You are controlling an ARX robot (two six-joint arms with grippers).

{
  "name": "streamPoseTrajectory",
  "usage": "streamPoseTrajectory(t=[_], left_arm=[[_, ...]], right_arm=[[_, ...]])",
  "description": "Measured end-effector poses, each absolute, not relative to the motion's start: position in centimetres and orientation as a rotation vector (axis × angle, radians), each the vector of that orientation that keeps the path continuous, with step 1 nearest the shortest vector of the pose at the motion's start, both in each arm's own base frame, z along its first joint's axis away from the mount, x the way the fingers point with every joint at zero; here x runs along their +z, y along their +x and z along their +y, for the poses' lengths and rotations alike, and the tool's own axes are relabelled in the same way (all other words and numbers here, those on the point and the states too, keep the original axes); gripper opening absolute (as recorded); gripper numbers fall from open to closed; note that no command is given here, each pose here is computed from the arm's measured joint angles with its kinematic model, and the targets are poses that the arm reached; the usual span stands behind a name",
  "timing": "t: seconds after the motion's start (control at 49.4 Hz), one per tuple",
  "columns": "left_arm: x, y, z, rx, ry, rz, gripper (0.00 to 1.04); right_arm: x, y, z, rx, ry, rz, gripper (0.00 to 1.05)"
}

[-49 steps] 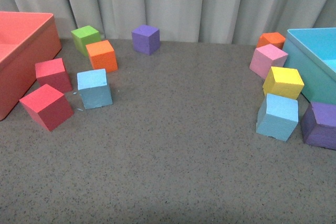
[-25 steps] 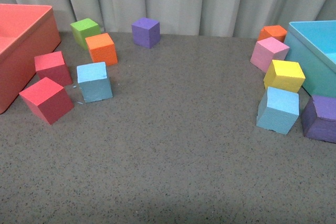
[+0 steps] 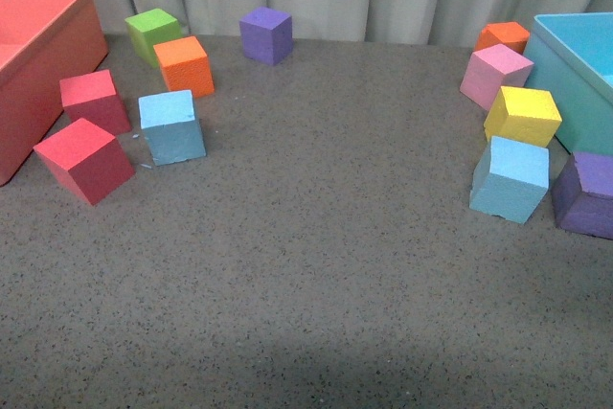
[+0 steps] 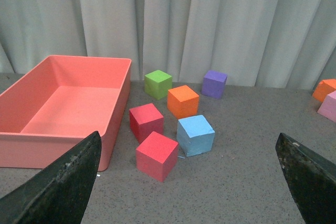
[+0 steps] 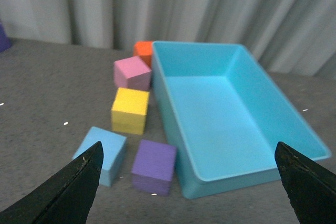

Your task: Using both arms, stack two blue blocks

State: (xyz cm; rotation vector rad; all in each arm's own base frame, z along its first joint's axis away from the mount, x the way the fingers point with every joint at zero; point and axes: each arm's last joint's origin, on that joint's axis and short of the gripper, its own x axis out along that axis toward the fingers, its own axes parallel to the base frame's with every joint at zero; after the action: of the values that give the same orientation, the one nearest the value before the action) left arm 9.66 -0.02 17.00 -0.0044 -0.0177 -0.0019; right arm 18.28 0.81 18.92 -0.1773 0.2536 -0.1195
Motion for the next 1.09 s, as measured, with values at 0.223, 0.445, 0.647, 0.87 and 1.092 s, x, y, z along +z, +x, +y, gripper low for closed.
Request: streamPoseTrajectory(t=[0.223,0.445,0.647,0.87,1.092], left_arm=[[17.0,9.7,0.0,-0.002,-0.004,-0.018,0.98],[17.0,9.7,0.0,-0.002,-0.004,-0.018,0.98],[17.0,9.7,0.0,-0.002,-0.004,-0.018,0.98],[17.0,9.7,0.0,-0.002,-0.004,-0.018,0.98],[17.0,9.7,0.0,-0.002,-0.004,-0.018,0.98]], right_arm=[[17.0,26.5,2.4,-0.101,0.068,0.581,0.95],[14.2,31.7,4.8,-0.141,0.222,0.854,0.95],[12.1,34.2,5.8,-0.184,0.217,0.975,0.95],[10.9,35.8,6.1,-0.187,0.219,1.017,0.95],[9.6,37.5,6.5,-0.216,0.222,1.073,0.95]])
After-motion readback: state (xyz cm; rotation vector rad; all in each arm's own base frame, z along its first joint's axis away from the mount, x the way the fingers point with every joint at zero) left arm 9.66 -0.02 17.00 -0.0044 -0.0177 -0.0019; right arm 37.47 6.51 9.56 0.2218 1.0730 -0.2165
